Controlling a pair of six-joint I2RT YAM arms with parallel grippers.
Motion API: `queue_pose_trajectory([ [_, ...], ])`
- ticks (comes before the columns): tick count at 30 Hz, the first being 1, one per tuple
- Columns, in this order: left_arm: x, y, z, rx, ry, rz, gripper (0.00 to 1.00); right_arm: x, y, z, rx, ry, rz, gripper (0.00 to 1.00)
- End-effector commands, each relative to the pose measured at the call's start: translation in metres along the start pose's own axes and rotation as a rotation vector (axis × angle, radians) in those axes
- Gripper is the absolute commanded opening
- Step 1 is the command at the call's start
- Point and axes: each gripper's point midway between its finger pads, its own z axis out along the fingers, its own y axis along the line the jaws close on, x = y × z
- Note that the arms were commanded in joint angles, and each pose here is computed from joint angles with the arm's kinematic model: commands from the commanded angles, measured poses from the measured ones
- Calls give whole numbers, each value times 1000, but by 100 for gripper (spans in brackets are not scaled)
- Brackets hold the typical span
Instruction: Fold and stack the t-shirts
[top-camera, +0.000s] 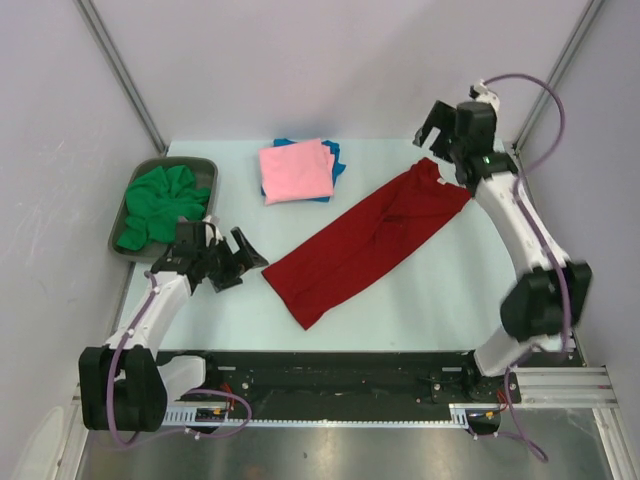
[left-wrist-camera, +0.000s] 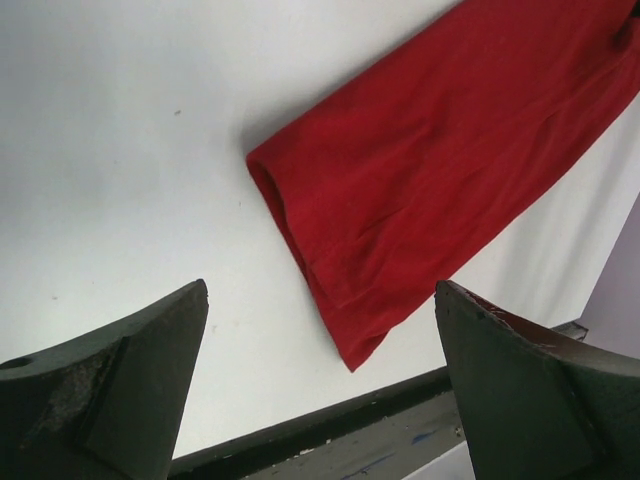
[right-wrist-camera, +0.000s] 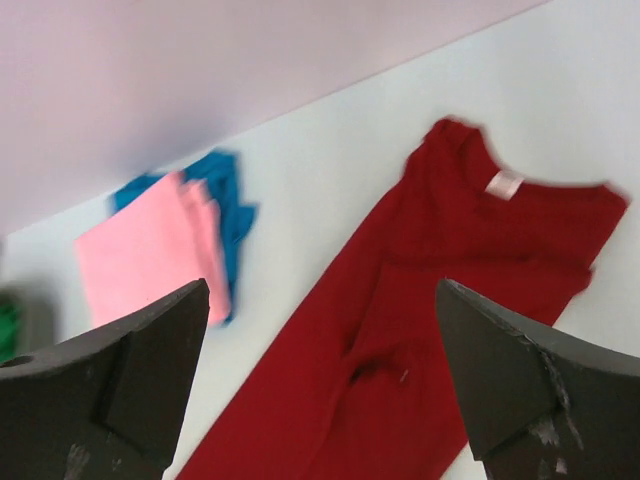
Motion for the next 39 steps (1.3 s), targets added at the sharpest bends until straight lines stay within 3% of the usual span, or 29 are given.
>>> queue_pose_trajectory([
  [1, 1, -13, 5, 96, -10, 13, 100, 76, 31, -87, -227, 177, 119, 100],
  [4, 3, -15, 8, 101, 19, 14, 100, 135, 34, -124, -226, 293, 128, 100],
  [5, 3, -14, 7, 98, 23, 15, 100, 152, 52, -155, -283, 311, 102, 100],
  [11, 2, -18, -3, 101, 0, 30, 100, 246, 62, -238, -347, 444, 243, 100],
  [15, 7, -18, -8, 105, 1, 33, 100, 291, 54, -256, -321, 468, 303, 97],
  [25, 18, -8, -7, 85, 15, 34, 100, 378, 79, -247, -318, 573, 259, 97],
  [39, 22, -3, -4, 73, 42, 32, 100, 451, 113, -220, -357, 697, 315, 93],
])
